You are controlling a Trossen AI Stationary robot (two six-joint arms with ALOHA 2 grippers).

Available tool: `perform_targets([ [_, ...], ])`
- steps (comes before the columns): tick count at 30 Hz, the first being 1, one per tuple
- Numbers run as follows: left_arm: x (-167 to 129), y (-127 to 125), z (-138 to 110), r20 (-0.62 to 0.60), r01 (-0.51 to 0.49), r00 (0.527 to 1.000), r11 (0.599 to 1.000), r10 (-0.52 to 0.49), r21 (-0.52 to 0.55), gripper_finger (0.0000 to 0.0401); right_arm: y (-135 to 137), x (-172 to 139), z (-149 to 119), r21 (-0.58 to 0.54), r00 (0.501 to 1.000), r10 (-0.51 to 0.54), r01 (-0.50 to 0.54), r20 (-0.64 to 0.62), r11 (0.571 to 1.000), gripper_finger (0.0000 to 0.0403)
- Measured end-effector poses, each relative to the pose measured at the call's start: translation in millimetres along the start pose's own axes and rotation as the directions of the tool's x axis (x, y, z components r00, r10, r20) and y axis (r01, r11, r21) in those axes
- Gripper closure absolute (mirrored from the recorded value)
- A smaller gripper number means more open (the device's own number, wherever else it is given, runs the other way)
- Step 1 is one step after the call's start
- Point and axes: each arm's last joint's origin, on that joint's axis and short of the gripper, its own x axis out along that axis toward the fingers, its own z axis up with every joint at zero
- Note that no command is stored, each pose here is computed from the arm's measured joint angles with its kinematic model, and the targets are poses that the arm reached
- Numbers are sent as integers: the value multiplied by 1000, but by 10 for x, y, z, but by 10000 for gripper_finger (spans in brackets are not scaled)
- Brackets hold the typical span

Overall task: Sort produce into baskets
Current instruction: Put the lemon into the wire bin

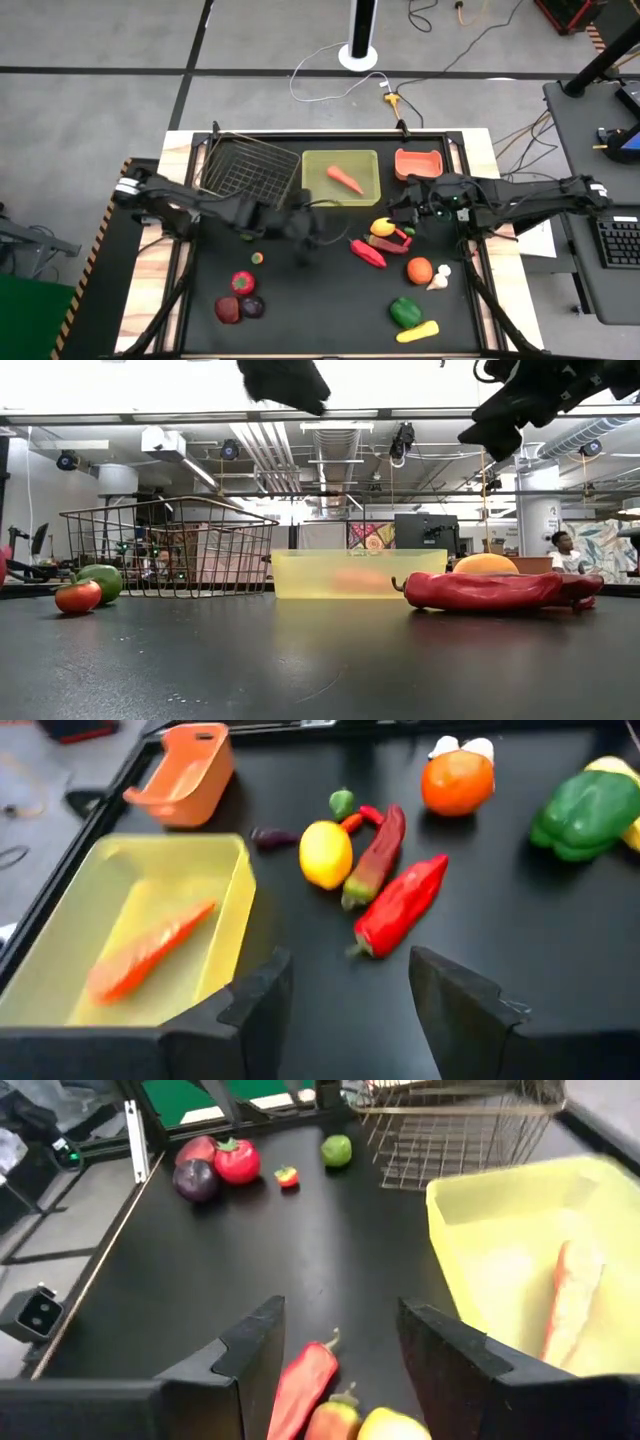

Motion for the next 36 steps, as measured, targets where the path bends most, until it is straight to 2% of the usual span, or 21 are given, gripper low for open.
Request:
perform_targets([
  [6, -504, -231, -416, 5, -64, 998, 995, 64, -79, 219, 15, 111, -73, 124, 996, 9, 1, -83, 992, 218],
  [12, -899, -191, -645, 68, -160, 985, 987, 161, -16, 219, 30, 232, -22, 233, 979, -7, 56, -206, 971, 218],
  [15, -1000, -100, -698, 57, -162, 985, 987, 161, 11, 219, 52, 298, 64, 143, 952, -37, 84, -305, 986, 218],
  [17, -1039, -56, -737, 54, -158, 986, 988, 157, 2, 219, 63, 340, 110, 62, 915, -62, 94, -399, 994, 218],
  [19, -1063, -29, -772, 56, -149, 987, 987, 152, -55, 219, 67, 373, 153, 4, 871, -77, 91, -485, 996, 218],
  [21, -1087, -23, -762, 74, -130, 987, 979, 143, -155, 219, 72, 404, 183, -19, 835, -81, 85, -544, 996, 218],
  [24, -1080, -102, -727, 125, -103, 983, 968, 135, -231, 219, 123, 447, 241, -28, 821, -38, 27, -570, 999, 218],
  [27, -1022, -215, -714, 168, -128, 972, 966, 167, -225, 219, 172, 446, 221, -89, 805, -50, -4, -592, 996, 218],
  [32, -926, -270, -731, 160, -182, 963, 962, 216, -206, 219, 164, 436, 137, -116, 774, -86, 16, -627, 993, 210],
  [36, -896, -292, -745, 152, -192, 963, 962, 222, -194, 219, 136, 480, 96, -160, 759, -150, 62, -633, 985, 174],
])
